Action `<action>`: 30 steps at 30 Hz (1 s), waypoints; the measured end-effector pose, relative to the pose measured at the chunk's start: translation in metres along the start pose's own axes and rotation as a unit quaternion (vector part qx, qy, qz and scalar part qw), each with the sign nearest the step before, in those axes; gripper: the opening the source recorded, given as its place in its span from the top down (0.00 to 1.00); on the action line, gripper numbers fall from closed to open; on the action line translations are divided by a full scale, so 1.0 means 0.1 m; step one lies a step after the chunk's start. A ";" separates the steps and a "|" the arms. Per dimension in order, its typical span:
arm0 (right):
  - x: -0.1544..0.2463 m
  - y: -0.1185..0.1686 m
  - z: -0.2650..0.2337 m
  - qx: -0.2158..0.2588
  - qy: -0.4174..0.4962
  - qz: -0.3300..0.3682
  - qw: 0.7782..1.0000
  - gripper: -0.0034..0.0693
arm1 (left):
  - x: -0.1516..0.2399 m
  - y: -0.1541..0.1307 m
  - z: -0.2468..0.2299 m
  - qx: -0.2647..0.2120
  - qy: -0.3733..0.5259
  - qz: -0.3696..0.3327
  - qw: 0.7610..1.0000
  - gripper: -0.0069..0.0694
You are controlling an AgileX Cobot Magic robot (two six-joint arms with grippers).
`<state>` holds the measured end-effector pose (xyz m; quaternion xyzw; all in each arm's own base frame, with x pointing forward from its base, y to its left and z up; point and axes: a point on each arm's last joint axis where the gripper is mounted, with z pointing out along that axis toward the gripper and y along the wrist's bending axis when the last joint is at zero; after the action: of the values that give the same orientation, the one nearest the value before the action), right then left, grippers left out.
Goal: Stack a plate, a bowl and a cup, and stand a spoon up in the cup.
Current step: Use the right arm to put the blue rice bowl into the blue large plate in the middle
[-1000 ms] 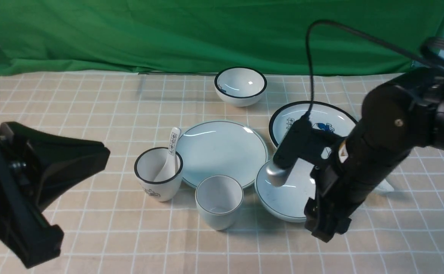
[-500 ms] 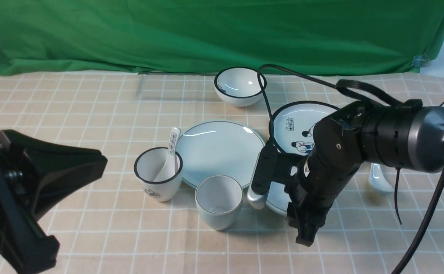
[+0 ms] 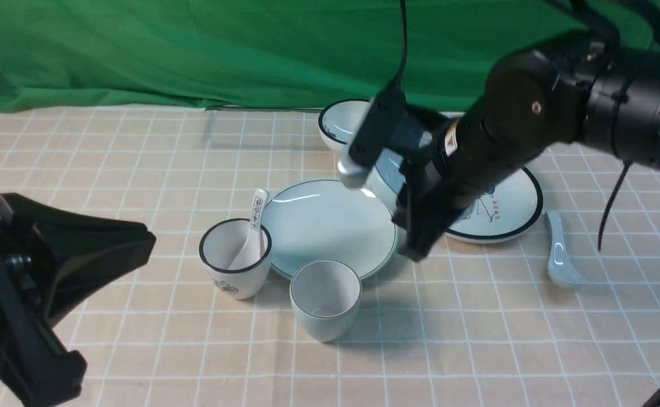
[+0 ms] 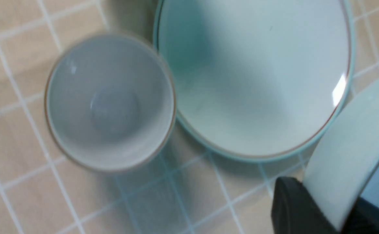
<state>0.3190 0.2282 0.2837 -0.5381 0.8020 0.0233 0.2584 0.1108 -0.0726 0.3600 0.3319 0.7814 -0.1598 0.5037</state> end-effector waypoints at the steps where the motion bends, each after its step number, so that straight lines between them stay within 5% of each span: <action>1: -0.08 -0.02 0.02 -0.003 -0.012 0.006 1.000 0.84 | -0.01 0.00 0.00 -0.002 -0.003 0.000 1.000 0.91; 13: -0.42 0.02 0.97 -0.055 0.026 -0.003 0.998 0.84 | -0.01 0.01 0.00 -0.004 -0.006 0.000 1.000 0.91; 25: -0.42 0.05 1.10 -0.060 0.030 -0.006 0.998 0.83 | -0.01 0.01 0.00 -0.005 -0.005 0.002 1.000 0.91; 30: -0.41 0.07 1.16 -0.062 0.033 -0.006 0.998 0.73 | -0.01 0.01 0.00 -0.005 -0.005 0.001 1.000 0.91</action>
<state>0.3696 0.3032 0.1997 -0.5587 0.8036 0.0537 0.1980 0.1117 -0.0723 0.3610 0.3294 0.7790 -0.1571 0.5098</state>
